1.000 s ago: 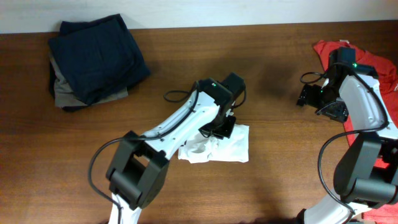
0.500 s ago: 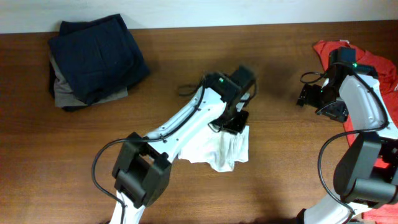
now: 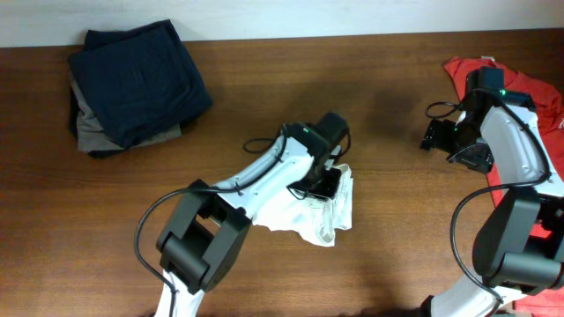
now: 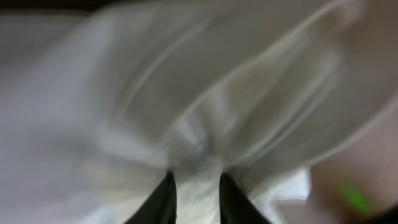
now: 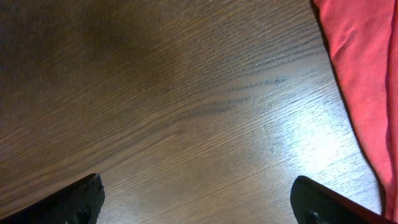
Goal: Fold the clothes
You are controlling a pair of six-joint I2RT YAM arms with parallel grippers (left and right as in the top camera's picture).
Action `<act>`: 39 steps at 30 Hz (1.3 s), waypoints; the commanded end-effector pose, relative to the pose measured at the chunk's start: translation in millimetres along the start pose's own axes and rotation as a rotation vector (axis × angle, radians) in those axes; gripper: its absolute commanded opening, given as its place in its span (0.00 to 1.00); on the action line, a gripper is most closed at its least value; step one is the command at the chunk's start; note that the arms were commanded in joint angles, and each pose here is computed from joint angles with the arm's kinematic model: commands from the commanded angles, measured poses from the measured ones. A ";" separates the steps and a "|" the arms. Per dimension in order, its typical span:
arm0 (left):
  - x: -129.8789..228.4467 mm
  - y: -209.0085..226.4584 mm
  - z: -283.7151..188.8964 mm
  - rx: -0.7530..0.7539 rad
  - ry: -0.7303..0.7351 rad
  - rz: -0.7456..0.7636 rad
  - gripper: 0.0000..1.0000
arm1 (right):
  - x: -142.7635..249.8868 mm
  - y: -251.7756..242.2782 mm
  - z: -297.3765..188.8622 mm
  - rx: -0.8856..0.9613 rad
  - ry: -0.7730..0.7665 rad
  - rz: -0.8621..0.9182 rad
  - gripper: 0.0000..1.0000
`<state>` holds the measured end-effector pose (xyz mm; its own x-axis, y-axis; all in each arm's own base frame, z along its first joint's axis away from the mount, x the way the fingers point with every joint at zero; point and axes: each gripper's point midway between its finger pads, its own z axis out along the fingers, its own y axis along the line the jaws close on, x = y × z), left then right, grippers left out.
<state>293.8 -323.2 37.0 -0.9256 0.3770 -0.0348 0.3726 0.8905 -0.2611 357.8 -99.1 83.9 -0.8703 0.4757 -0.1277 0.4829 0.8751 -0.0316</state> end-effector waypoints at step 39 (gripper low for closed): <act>30.4 131.8 -33.0 0.320 -0.181 -0.104 0.99 | -7.0 -3.3 -4.9 0.012 -0.024 0.016 0.99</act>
<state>326.8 -165.1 45.6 -0.9715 0.1846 -0.1485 0.2315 0.8726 -0.4301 359.0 -99.8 85.0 -0.8689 0.4769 -0.1325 0.4845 0.8743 -0.0305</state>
